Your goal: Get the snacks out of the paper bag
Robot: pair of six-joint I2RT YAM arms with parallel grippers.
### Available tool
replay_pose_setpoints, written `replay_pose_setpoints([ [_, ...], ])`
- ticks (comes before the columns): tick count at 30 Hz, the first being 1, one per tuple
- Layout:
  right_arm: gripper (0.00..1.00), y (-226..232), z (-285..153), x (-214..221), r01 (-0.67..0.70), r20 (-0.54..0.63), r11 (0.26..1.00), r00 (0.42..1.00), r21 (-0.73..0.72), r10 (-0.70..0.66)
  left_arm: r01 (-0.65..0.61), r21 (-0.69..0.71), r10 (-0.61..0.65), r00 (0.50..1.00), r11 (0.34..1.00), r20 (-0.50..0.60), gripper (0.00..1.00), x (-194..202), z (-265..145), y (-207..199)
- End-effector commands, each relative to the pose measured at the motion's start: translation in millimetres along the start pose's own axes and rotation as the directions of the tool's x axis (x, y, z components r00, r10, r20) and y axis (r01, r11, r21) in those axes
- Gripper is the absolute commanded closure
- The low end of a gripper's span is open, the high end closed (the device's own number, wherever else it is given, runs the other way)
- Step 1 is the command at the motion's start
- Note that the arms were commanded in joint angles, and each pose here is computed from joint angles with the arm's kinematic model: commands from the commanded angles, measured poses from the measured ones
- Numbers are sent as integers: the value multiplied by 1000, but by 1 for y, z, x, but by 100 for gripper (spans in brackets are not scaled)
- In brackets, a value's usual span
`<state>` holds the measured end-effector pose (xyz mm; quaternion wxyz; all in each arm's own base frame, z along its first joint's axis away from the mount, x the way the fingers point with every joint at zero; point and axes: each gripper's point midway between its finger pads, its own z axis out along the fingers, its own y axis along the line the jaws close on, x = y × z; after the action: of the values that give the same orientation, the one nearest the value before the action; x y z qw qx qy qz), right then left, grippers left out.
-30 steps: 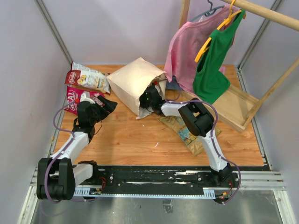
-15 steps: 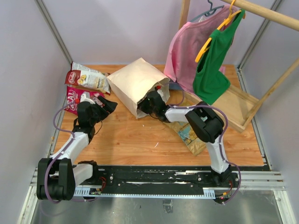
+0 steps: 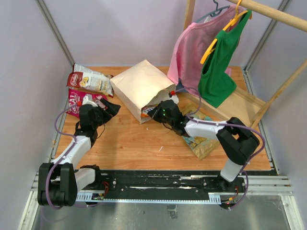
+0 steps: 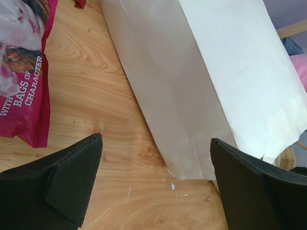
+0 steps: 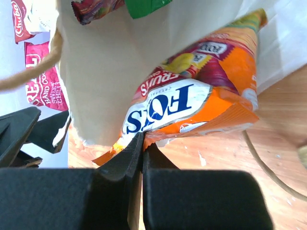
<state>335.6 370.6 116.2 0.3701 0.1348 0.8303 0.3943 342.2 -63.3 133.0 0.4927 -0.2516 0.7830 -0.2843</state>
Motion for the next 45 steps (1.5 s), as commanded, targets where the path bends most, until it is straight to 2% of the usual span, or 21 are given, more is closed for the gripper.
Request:
replay_pose_setpoints([
  [1,99,11,-29,-18,103,68,994,993,-22,-101,-25,22,24,999,999,21,2,-5,0,-4],
  [8,99,12,-69,-25,223,62,974,973,-39,-220,-27,23,26,1000,999,12,2,-3,2,-3],
  [13,99,15,-98,-50,275,113,960,957,-56,-268,-27,25,26,1000,999,3,3,-1,4,-2],
  [23,99,-15,-128,-96,266,155,962,955,-67,-253,-35,26,35,999,999,2,2,0,4,-3],
  [32,99,-70,-163,-142,242,251,969,936,51,-247,-39,35,39,999,999,-3,3,1,4,-5],
  [39,99,-128,-167,-128,168,188,978,964,122,-189,-39,45,40,999,998,-7,2,1,4,-7],
  [45,99,-158,-168,-109,120,159,986,978,118,-138,-53,67,54,998,996,-11,2,2,3,-10],
])
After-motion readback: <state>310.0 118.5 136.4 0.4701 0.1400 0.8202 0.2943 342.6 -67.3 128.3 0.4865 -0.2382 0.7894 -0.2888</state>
